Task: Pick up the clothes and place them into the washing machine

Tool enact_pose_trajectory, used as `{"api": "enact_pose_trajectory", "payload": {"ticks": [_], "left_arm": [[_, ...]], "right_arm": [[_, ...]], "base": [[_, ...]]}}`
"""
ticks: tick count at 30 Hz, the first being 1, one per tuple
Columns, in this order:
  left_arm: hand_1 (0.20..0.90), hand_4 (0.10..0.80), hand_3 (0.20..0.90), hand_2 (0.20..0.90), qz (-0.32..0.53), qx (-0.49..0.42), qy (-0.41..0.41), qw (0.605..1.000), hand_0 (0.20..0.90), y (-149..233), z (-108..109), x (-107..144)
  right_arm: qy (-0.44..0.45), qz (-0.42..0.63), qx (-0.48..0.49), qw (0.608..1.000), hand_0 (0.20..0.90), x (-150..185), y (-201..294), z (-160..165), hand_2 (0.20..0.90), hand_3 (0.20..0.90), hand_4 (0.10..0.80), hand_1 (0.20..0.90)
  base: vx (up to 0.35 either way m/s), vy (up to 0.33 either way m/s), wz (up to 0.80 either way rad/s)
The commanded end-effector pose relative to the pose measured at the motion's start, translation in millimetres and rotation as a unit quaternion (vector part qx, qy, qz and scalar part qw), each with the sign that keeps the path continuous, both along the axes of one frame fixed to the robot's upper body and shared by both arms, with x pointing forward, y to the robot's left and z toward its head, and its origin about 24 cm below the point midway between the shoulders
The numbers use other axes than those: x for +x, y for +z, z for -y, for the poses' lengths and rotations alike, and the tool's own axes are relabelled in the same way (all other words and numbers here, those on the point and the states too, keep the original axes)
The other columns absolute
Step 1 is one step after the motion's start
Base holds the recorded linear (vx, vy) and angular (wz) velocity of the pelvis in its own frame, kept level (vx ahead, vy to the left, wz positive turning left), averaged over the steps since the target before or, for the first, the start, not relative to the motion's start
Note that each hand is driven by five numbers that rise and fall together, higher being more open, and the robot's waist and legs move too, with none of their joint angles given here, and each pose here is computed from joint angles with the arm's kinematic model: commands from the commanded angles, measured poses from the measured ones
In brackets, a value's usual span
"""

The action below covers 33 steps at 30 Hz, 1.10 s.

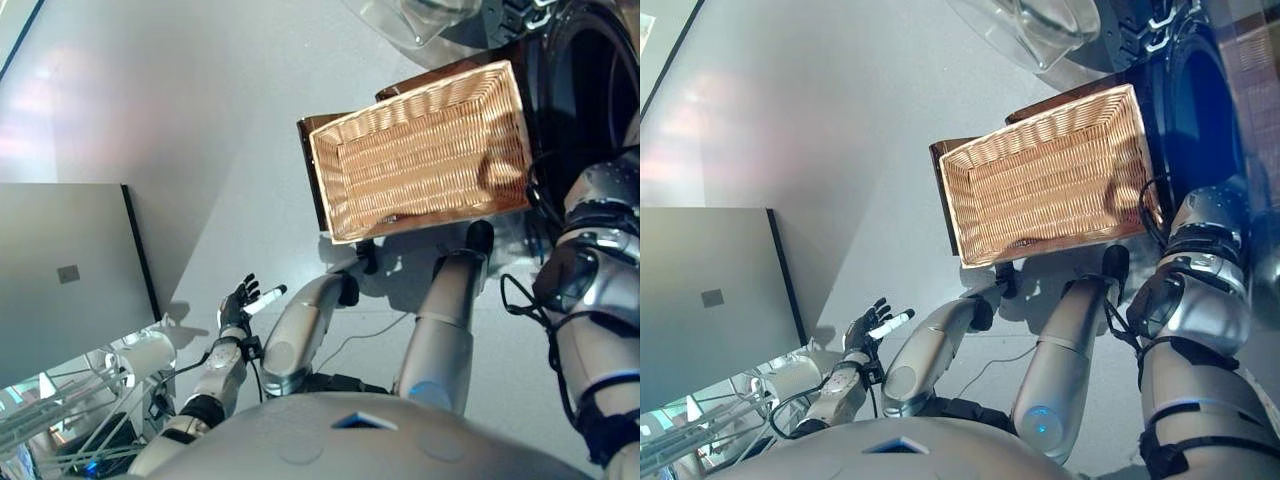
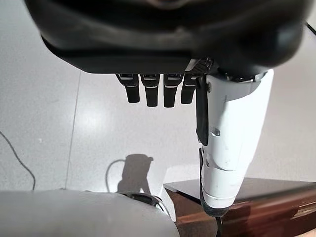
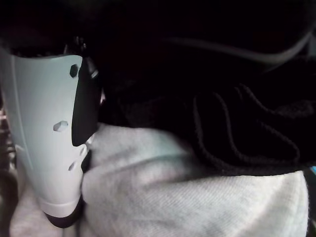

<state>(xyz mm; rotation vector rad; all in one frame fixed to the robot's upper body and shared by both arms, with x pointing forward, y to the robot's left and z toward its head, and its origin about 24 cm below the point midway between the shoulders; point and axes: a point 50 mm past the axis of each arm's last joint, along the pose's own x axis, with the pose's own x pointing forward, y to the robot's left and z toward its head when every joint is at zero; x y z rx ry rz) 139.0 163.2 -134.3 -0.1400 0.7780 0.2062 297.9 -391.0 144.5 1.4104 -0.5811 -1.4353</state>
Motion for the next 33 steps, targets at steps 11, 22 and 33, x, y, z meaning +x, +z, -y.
{"api": "enact_pose_trajectory", "payload": {"ticks": [11,22,33], "left_arm": [[0.9,0.8,0.9,0.9,-0.025,0.044,0.038,0.998,0.9,-5.5,-31.6,-24.3],[0.9,0.8,0.9,0.9,-0.015,0.055,0.045,0.997,0.9,-2.7,-39.6,-20.8],[0.9,0.8,0.9,0.9,-0.002,0.058,0.035,0.998,0.9,0.1,-39.6,-13.9]], "right_arm": [[-0.035,0.007,-0.195,0.98,0.23,-22.4,77.4,32.5,0.23,0.23,0.322,0.23],[0.023,-0.037,-0.188,0.981,0.9,-9.2,39.6,20.3,0.9,0.9,0.8,0.9],[0.095,-0.117,-0.191,0.97,0.9,-3.1,-11.6,0.5,0.9,0.9,0.8,0.9]], "base": [[-0.011,-0.01,0.0],[-0.002,0.0,0.0],[0.012,0.016,-0.03]]}}
